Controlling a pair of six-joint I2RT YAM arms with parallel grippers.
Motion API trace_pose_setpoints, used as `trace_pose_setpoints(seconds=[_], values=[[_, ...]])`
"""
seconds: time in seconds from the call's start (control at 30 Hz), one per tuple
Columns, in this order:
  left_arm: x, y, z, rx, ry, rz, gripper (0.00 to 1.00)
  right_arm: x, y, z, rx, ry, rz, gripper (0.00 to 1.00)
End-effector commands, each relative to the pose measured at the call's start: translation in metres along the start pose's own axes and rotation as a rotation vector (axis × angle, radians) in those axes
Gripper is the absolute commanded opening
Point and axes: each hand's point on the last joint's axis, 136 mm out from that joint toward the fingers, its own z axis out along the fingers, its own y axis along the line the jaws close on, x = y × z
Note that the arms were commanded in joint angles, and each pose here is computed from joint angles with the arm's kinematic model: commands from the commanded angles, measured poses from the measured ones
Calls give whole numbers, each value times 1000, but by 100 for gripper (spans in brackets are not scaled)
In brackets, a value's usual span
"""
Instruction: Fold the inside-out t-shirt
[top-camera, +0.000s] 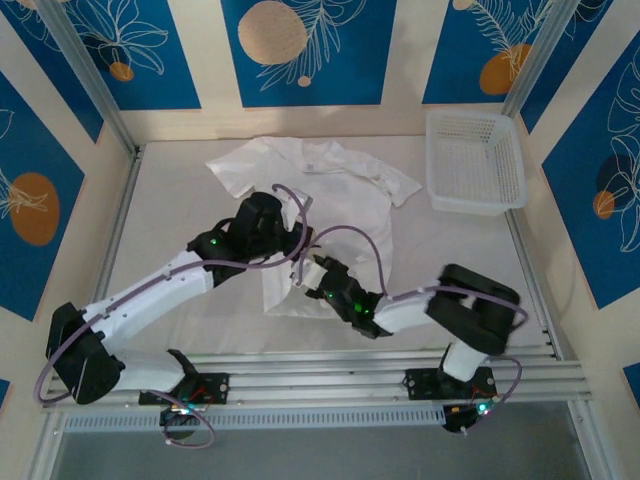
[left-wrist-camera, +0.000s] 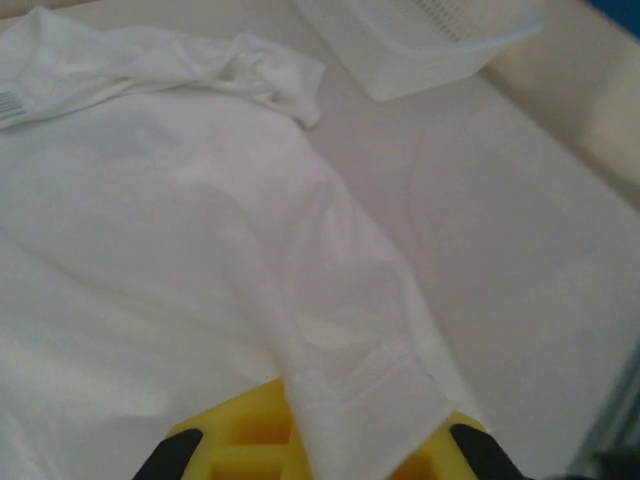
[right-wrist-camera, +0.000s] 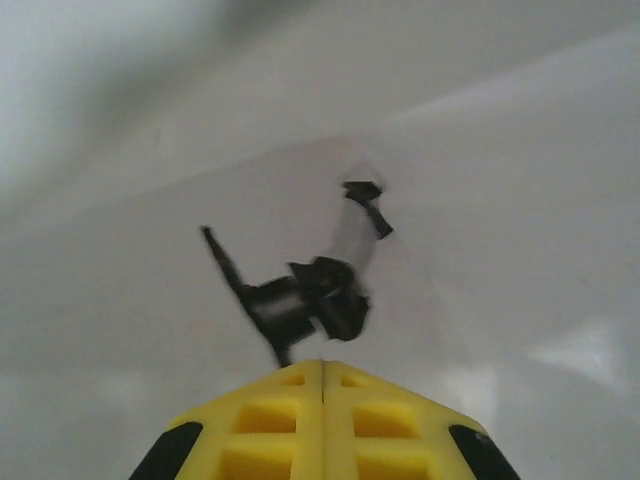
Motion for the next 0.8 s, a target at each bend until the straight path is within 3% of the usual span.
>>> trace_pose_setpoints(seconds=[0.0,0.13,0.27,0.4,0.6,0.77], values=[[-32,-37,-29,175,-65,-45,0,-8,-41,10,187,-50,-177,0],[-48,-58,-46,261,-75,-46,0,33,-54,28,163,113,-53,0],[-63,-60,-61,246,-121,-31,0,67,-38,29,-42,292,91,0],[-87,-72,-76,276,-189,-26,0,63,-44,27,-130,357,230,0],[-141,-120,-99,438,-313,24,0,32,-77,33,-195,389,626,0],[-177,-161,-118,529,-385,106,0,34,-36,48,-349,430,725,0]])
